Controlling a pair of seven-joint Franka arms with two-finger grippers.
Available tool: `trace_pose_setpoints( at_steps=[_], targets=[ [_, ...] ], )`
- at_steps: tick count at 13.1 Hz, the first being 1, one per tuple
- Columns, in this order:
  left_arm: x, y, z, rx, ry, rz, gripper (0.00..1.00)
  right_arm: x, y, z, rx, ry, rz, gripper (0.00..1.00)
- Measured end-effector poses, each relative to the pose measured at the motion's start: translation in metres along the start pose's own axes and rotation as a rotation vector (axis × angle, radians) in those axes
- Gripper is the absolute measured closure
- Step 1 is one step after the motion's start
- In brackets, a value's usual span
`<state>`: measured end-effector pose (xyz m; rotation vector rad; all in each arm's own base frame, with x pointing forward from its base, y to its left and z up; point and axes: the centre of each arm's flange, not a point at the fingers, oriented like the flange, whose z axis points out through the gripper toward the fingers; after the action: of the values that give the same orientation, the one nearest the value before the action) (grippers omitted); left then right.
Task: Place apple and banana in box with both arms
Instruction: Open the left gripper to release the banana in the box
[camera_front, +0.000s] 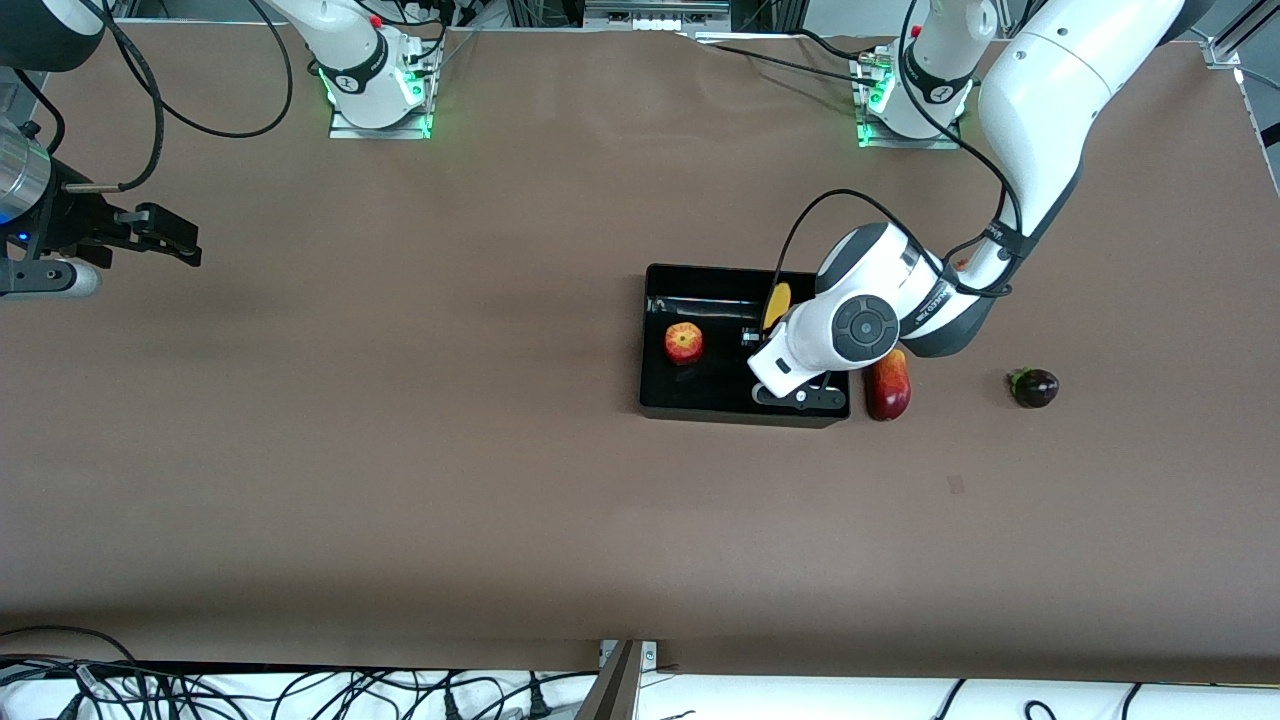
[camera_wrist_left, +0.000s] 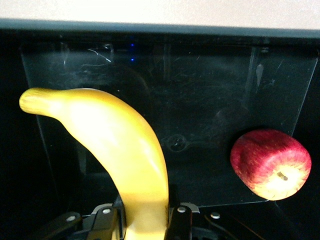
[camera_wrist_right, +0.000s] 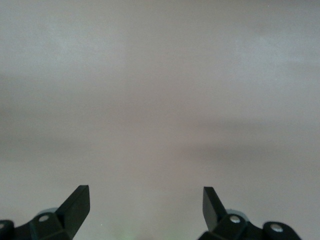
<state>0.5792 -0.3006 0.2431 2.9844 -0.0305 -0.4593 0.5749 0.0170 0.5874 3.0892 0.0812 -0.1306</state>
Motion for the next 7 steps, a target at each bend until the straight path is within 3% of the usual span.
trace_pose_setpoints(
  at_steps=[4, 7],
  targets=[
    [0.007, 0.005, 0.017, 0.030, -0.002, -0.002, 0.66, 0.000, 0.000, 0.000, 0.000, 0.000, 0.000, 0.00],
    [0.018, -0.001, 0.000, 0.017, 0.028, -0.021, 0.42, 0.000, 0.000, 0.000, 0.000, 0.000, 0.000, 0.00]
  ],
)
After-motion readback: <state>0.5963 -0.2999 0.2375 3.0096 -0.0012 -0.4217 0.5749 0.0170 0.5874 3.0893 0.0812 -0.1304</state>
